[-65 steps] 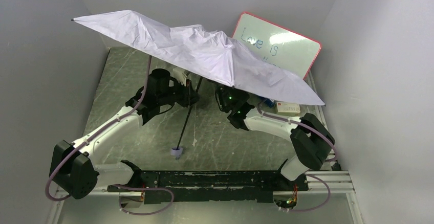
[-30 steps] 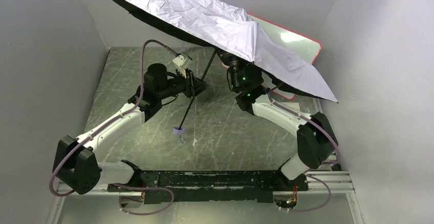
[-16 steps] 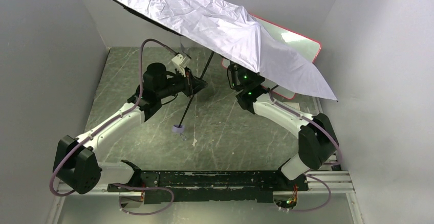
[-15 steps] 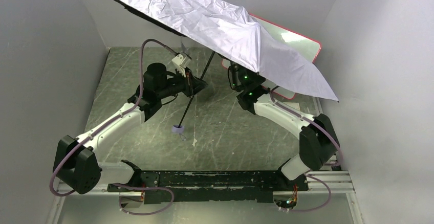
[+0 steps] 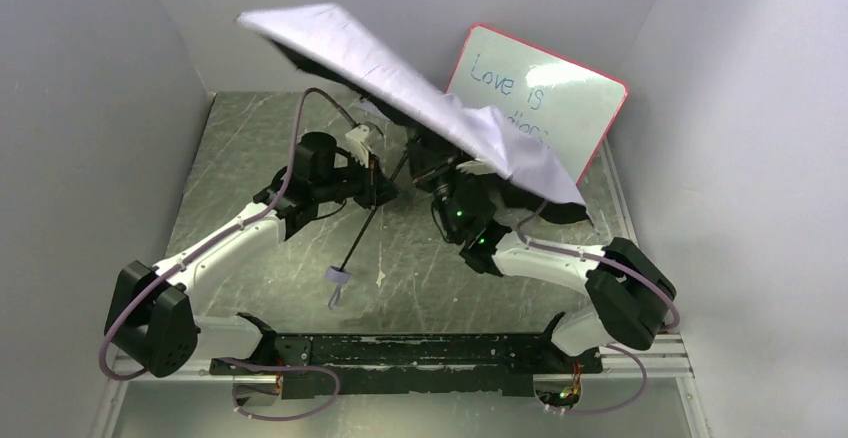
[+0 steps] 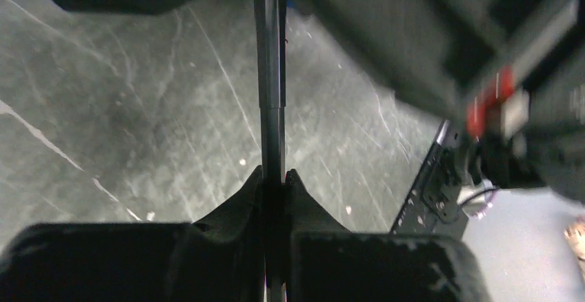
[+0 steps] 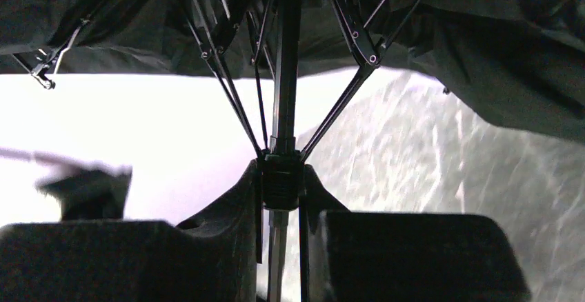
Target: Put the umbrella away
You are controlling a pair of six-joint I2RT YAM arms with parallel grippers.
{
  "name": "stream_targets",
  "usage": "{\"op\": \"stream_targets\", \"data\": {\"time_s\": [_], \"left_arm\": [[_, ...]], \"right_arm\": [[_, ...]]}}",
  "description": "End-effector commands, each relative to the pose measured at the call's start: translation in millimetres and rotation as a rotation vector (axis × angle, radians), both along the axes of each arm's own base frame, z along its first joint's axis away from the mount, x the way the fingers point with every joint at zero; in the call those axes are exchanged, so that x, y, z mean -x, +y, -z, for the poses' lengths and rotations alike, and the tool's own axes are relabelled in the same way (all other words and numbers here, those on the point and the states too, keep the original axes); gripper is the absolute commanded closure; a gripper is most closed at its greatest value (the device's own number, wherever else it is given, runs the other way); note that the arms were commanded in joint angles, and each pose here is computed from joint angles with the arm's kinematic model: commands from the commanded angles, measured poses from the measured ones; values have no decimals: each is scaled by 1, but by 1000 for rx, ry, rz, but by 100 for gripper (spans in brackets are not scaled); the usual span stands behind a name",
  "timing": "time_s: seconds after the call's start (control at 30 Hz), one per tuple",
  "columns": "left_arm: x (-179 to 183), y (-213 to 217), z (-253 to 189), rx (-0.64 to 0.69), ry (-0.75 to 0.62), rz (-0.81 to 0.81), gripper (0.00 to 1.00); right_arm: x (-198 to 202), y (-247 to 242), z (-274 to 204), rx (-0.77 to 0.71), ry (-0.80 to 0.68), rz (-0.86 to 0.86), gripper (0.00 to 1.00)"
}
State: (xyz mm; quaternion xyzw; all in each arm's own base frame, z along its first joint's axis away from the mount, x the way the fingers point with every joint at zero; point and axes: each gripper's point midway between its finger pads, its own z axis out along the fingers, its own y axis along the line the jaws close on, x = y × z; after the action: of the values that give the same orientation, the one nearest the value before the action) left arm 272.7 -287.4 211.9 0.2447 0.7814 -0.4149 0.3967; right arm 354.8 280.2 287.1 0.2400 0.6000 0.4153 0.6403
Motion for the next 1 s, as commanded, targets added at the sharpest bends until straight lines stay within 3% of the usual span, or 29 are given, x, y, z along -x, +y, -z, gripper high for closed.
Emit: {"op": "stream_targets", "data": {"time_s": [0.0, 0.3, 0.63, 0.8, 0.97], "left_arm": [[-27, -10, -77, 147, -264, -24, 95], [-28, -8, -77, 138, -270, -35, 95], [-27, -9, -80, 139, -282, -26, 95], [-26, -8, -83, 141, -287, -30, 95], [-25, -7, -85, 144, -291, -33, 95]], "right_arm": [[32, 47, 28, 70, 73, -195, 100], [30, 46, 22, 78, 66, -183, 100], [10, 24, -30, 56, -1, -101, 100], [4, 14, -51, 72, -23, -85, 63], [5, 4, -48, 86, -12, -83, 44]]}}
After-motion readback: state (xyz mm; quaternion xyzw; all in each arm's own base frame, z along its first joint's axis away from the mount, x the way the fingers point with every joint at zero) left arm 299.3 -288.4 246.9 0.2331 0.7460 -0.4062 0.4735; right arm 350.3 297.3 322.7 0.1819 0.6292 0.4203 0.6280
